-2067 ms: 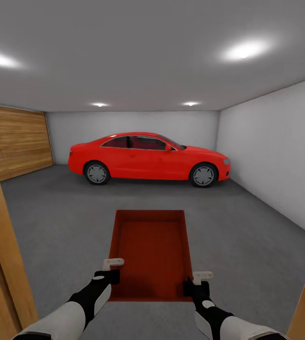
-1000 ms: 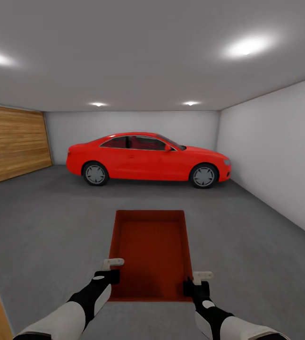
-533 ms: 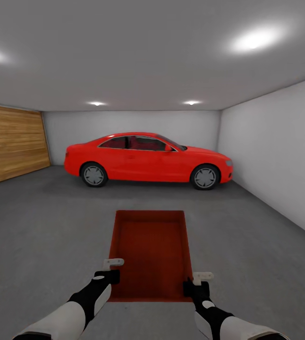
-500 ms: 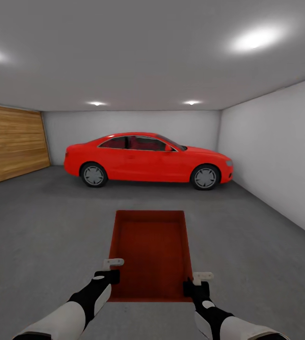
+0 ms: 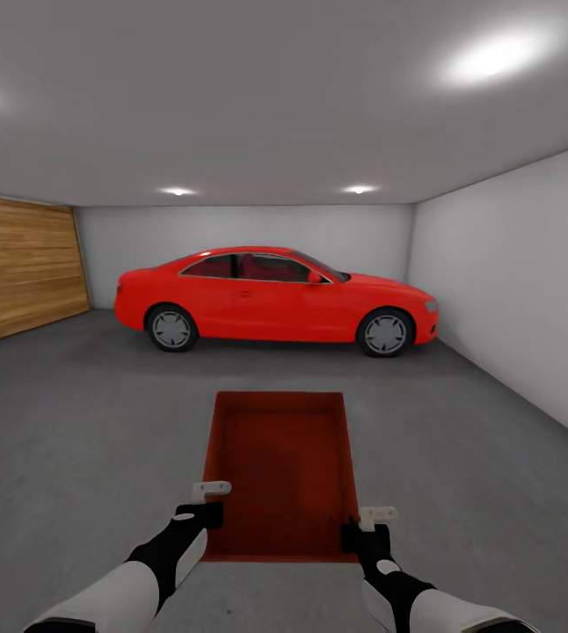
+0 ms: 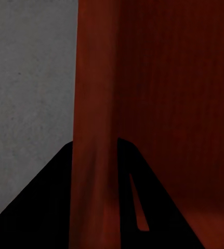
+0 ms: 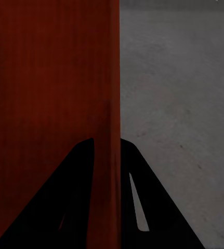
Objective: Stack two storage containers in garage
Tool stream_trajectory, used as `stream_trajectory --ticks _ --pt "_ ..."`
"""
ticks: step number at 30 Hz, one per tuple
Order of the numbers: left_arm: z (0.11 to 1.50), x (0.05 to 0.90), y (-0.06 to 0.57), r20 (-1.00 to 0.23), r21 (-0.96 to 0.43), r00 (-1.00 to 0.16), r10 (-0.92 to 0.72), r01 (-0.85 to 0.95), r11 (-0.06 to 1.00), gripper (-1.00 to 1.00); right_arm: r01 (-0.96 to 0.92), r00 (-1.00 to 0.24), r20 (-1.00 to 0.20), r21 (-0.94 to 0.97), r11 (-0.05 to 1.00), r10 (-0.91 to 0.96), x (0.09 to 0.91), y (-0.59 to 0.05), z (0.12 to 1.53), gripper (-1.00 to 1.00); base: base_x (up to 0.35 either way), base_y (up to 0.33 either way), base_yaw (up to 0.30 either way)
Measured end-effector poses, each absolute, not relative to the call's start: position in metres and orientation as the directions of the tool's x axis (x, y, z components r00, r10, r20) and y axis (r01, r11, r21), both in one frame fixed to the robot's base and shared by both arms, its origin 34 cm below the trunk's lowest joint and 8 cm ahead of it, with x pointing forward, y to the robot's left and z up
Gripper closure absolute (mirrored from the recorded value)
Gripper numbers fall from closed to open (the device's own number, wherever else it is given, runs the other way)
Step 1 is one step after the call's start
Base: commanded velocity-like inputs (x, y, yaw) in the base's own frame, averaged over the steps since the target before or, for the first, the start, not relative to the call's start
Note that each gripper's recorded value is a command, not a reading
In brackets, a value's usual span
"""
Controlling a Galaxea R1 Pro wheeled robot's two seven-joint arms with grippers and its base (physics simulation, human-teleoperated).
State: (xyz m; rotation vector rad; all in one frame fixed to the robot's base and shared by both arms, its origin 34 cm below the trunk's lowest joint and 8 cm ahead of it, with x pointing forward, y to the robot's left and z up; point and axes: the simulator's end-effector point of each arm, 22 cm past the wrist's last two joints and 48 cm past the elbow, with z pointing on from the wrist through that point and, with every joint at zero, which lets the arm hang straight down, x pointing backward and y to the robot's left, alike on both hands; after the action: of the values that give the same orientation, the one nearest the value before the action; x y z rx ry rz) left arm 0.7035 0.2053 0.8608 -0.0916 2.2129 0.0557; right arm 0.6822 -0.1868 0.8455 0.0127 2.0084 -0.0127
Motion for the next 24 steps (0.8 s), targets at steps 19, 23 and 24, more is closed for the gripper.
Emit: stream_trajectory --ticks 19,23,24 --pt "0.8608 0.7035 0.2053 -0.8 0.007 -0.598 -0.046 -0.086 0.996 1.0 0.015 -0.424 -0.906 -0.003 1.0 0.003 0.6822 -0.1868 0.8455 1.0 0.321 0.0 0.0" --pt "0.8604 0.7032 0.2055 -0.799 0.007 -0.599 -0.047 -0.087 0.996 1.0 0.013 -0.425 -0.905 -0.005 1.0 0.002 0.6822 -0.1867 0.8454 1.0 0.321 0.0 0.0" --pt "0.8604 0.7032 0.2055 -0.799 0.007 -0.599 -0.047 -0.087 0.996 1.0 0.013 -0.425 -0.905 -0.004 1.0 0.002 0.6822 -0.1867 0.8454 1.0 0.321 0.0 0.0"
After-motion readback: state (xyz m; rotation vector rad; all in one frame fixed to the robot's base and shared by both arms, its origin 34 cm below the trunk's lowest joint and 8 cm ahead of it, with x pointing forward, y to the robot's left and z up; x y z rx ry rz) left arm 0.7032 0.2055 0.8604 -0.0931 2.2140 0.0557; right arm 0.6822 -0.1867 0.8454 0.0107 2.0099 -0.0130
